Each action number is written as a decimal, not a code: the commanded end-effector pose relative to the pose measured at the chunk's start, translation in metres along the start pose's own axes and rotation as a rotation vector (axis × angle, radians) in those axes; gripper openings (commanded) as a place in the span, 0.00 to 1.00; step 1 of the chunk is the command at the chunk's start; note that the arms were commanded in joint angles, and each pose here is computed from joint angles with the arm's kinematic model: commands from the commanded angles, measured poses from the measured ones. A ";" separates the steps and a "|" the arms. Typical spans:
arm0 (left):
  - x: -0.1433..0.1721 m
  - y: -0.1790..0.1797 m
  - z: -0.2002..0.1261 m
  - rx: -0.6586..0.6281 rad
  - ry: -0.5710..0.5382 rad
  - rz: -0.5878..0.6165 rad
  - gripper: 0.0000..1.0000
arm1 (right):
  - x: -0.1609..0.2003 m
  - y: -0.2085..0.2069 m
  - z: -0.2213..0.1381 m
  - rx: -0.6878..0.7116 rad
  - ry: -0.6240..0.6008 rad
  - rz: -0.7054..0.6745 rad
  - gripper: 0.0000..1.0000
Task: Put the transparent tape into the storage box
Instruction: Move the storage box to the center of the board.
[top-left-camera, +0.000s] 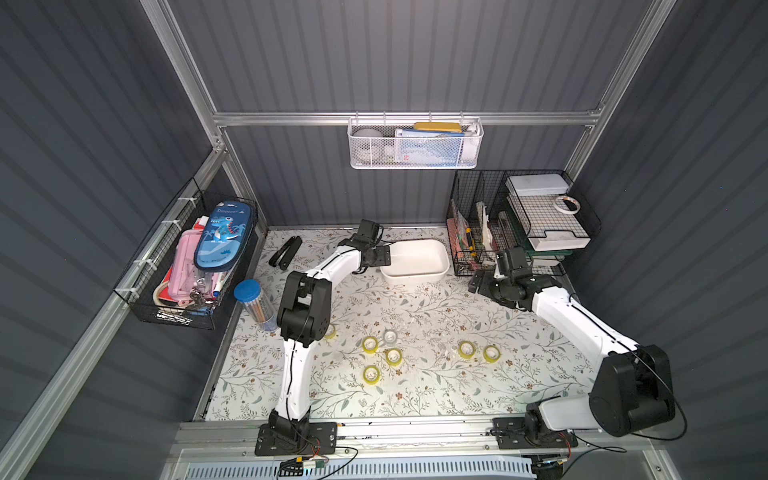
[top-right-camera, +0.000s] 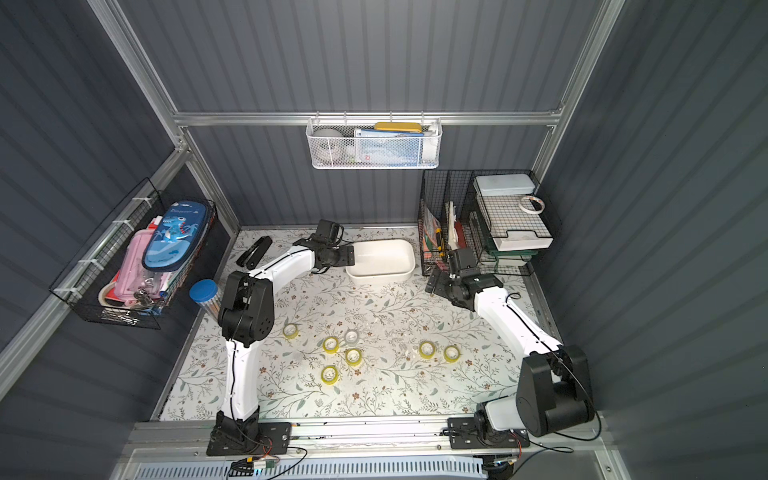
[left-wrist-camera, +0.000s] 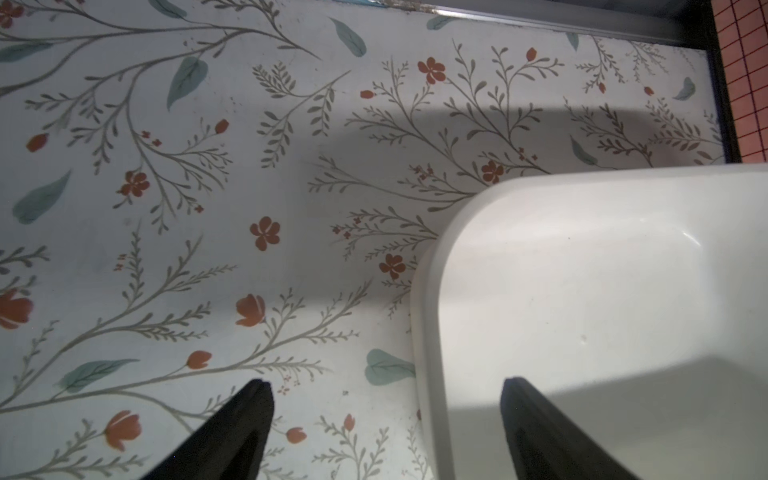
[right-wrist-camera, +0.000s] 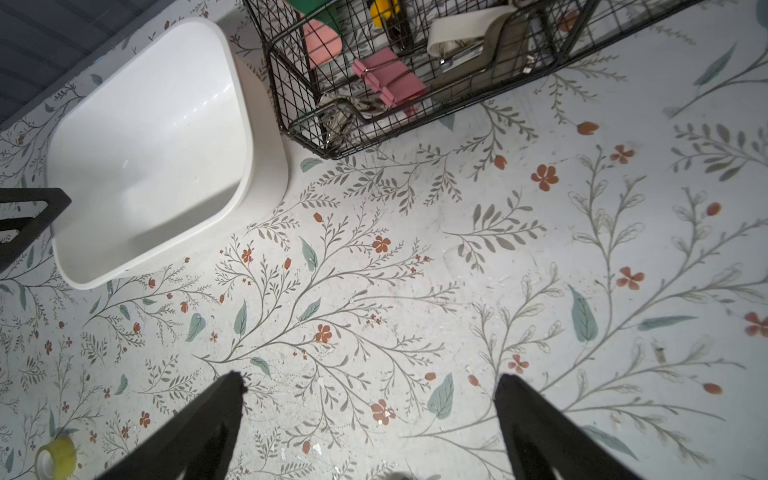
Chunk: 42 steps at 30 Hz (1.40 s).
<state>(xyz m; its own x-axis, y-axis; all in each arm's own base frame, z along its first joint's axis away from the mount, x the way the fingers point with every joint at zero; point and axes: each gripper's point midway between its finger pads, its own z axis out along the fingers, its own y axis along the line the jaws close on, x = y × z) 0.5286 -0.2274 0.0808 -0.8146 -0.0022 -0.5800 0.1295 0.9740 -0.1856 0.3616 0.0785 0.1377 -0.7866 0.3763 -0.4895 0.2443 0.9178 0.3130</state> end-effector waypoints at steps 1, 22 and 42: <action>0.008 -0.002 0.007 0.004 0.027 -0.023 0.83 | 0.000 0.003 0.001 -0.006 0.008 -0.012 0.97; 0.068 0.029 -0.044 -0.165 0.171 -0.044 0.00 | 0.007 0.009 -0.001 -0.016 0.062 -0.052 0.89; 0.142 0.058 -0.076 -0.280 0.129 -0.157 0.00 | 0.061 -0.001 -0.005 -0.025 0.222 -0.035 0.86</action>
<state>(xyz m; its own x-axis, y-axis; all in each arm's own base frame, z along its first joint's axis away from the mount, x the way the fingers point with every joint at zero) 0.3714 -0.1608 0.0525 -0.8982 -0.1358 -0.4180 -0.1218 0.9907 -0.0601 0.3209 0.0975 0.1107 -0.8937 0.3041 -0.3298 0.1995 0.9279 0.3149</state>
